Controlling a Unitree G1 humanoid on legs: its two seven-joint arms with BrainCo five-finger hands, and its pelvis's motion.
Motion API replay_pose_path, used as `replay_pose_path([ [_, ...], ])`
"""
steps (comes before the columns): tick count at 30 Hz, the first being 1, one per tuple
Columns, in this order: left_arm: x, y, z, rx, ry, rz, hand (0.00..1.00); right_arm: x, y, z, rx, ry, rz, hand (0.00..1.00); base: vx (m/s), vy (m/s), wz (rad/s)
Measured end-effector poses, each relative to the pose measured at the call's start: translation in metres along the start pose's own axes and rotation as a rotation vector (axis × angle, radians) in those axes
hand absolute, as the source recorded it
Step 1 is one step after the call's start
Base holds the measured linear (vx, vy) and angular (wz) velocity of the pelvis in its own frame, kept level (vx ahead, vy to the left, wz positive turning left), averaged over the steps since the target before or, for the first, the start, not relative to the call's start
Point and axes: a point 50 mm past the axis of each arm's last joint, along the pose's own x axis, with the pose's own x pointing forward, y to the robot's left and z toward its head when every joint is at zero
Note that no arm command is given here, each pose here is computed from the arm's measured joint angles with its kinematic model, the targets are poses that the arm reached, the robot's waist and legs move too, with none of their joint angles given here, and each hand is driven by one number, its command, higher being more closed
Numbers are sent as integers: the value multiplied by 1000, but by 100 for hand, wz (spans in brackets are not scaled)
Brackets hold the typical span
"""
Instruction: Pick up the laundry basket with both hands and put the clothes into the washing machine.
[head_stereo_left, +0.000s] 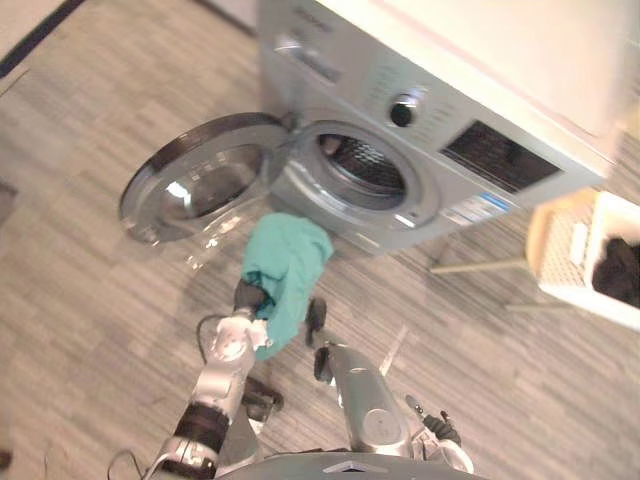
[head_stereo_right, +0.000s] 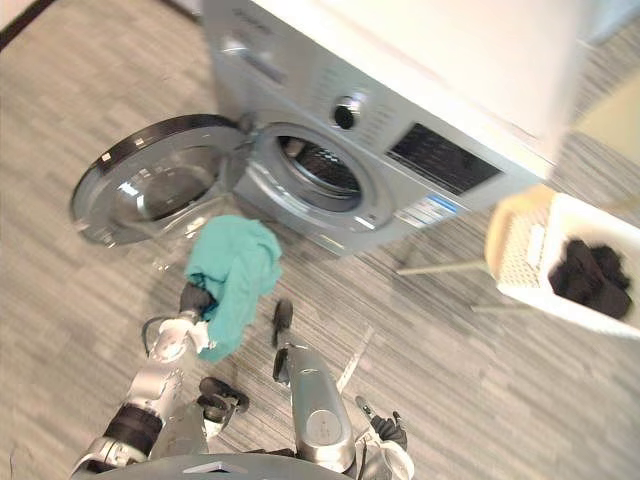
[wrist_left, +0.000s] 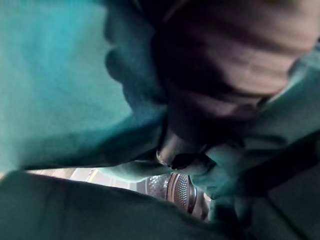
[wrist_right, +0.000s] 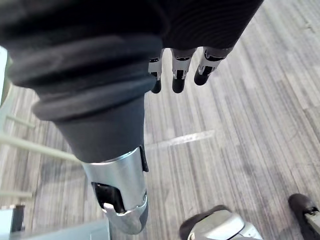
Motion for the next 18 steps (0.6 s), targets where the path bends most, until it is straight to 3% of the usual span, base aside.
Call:
replay_pose_path([
  [8,-2,6,-4,-14,24,-8,100,-2,-5,-4,-73,12,30,0,110,-31,-138],
  [12,-27,14,-33,-44,127,26,100,-12,-14,-15,-179,25,84,0,124,-7,-85],
  [18,-56,21,-62,-71,246,50,100,-10,-10,-10,-265,14,145,0,83,192,-81],
])
